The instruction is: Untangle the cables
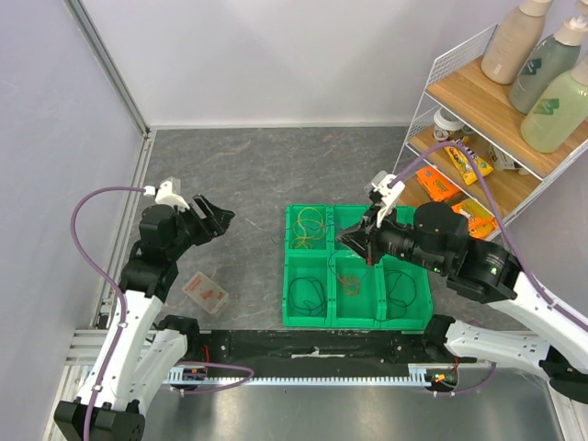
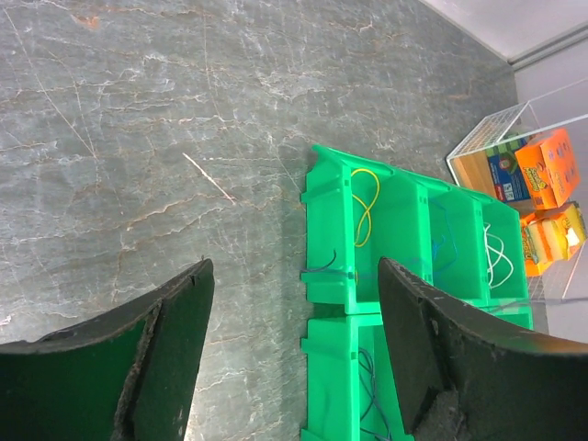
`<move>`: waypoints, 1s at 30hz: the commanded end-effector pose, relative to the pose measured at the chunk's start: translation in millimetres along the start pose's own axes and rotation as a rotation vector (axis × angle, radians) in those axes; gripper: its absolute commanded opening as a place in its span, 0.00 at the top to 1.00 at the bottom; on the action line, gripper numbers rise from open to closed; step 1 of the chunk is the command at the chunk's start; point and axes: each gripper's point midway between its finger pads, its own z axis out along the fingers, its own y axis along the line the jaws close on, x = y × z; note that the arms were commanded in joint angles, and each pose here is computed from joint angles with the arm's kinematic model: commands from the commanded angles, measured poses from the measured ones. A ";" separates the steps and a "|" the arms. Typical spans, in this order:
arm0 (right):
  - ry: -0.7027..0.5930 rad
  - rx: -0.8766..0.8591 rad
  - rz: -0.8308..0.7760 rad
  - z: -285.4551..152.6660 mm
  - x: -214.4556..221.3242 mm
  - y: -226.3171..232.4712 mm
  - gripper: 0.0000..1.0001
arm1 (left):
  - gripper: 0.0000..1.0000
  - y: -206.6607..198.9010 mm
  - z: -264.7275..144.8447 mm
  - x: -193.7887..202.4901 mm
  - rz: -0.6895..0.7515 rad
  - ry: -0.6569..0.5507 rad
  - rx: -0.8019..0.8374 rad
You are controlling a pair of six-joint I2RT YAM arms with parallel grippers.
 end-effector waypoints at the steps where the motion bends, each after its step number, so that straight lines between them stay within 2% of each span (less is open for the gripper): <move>1: -0.140 -0.140 -0.046 -27.4 -51.5 29.8 1.00 | 0.22 -11.1 -3.6 -5.9 0.014 -0.021 0.054; 8: -0.398 -0.360 -0.041 -71.2 -127.1 75.8 1.00 | 0.22 -12.3 -5.9 -7.8 0.020 -0.030 0.057; 16: -0.444 -0.422 -0.057 -92.2 -140.8 87.6 1.00 | 0.21 -16.8 -9.3 -10.2 0.030 -0.032 0.073; 20: -0.404 -0.444 -0.040 -87.2 -129.7 90.2 1.00 | 0.19 -18.0 -7.3 -7.1 0.025 -0.022 0.085; 30: -0.187 -0.344 0.039 -23.5 -53.7 65.5 1.00 | 0.16 -22.2 -10.1 -7.8 0.032 -0.018 0.105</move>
